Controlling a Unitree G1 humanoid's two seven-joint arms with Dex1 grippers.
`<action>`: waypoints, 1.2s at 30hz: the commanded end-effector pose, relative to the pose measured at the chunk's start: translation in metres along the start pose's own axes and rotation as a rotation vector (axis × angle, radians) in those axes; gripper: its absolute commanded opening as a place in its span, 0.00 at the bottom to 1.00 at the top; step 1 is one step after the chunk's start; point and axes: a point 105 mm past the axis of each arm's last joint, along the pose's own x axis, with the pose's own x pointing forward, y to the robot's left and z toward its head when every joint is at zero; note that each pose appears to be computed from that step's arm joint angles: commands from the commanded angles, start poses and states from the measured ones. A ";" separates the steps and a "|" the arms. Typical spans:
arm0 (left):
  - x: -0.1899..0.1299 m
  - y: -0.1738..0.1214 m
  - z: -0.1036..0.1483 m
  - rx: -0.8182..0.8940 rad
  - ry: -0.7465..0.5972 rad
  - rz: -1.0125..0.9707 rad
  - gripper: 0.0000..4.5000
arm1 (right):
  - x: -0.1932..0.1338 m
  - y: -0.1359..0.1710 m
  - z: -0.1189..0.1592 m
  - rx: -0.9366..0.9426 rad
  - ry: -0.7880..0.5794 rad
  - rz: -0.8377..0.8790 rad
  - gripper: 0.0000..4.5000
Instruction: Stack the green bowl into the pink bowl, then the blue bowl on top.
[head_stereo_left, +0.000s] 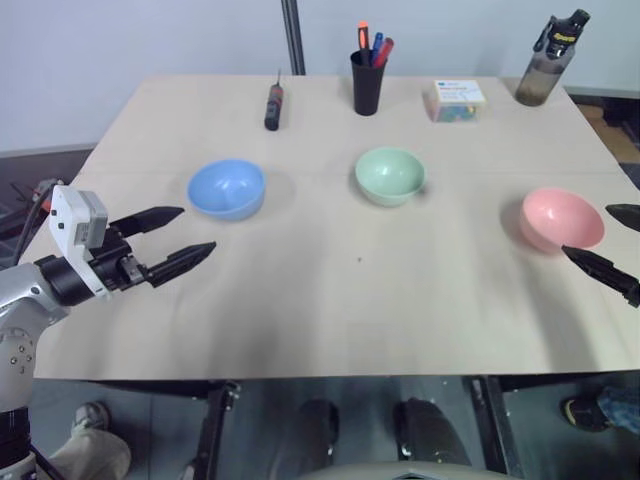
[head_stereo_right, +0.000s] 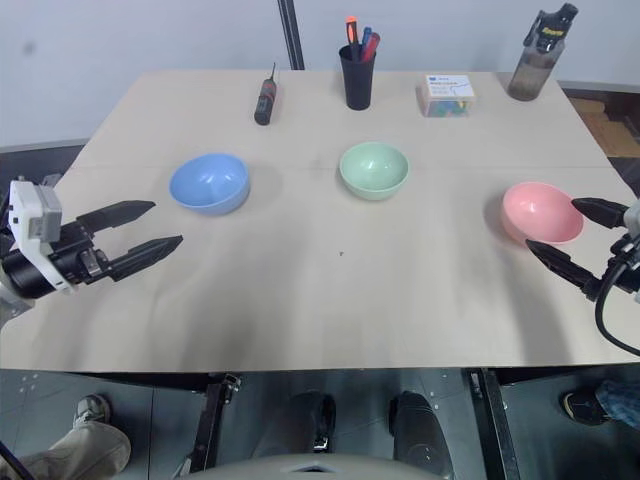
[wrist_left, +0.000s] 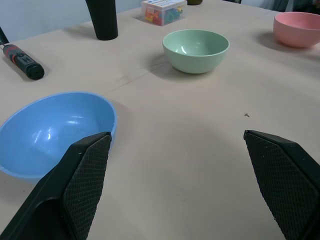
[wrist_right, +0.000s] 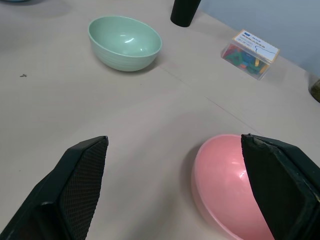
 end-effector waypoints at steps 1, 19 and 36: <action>0.001 0.000 0.009 0.029 -0.016 -0.009 1.00 | 0.007 0.003 0.012 -0.039 -0.026 0.000 0.99; 0.086 -0.082 0.055 0.106 -0.278 -0.414 1.00 | 0.094 -0.025 -0.059 0.033 0.259 -0.206 0.99; 0.085 -0.081 0.055 0.098 -0.282 -0.374 1.00 | 0.114 -0.022 -0.053 -0.052 0.248 -0.141 0.00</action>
